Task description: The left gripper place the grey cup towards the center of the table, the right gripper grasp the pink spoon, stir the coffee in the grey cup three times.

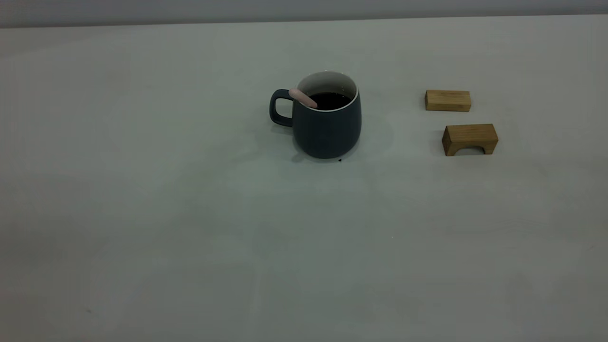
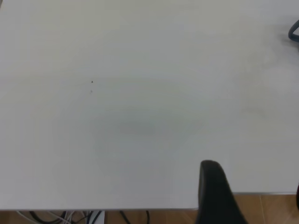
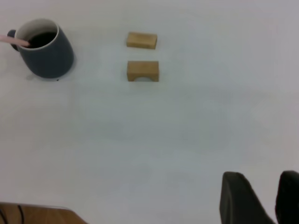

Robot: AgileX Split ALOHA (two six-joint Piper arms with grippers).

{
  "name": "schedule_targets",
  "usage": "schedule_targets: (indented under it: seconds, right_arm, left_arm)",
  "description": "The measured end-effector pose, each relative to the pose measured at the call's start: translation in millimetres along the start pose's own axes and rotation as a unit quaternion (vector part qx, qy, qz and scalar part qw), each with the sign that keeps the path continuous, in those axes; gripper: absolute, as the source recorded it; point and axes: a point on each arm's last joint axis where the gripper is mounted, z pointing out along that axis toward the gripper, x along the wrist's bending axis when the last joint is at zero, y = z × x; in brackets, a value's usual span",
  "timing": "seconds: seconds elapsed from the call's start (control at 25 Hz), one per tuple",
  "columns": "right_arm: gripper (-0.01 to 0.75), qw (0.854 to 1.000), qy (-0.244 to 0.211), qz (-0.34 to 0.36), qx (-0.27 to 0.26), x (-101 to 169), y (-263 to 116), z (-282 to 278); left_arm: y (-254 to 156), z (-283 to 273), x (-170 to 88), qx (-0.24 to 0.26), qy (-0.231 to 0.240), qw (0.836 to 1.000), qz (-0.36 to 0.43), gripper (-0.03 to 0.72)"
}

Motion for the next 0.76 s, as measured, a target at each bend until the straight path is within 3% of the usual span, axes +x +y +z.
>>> schedule_targets:
  seconds: [0.76]
  right_arm:
    - [0.237,1.000,0.002,-0.002,-0.007,0.3,1.1,0.6]
  left_arm:
    - [0.0,0.0,0.0,0.000,0.000,1.000,0.000,0.482]
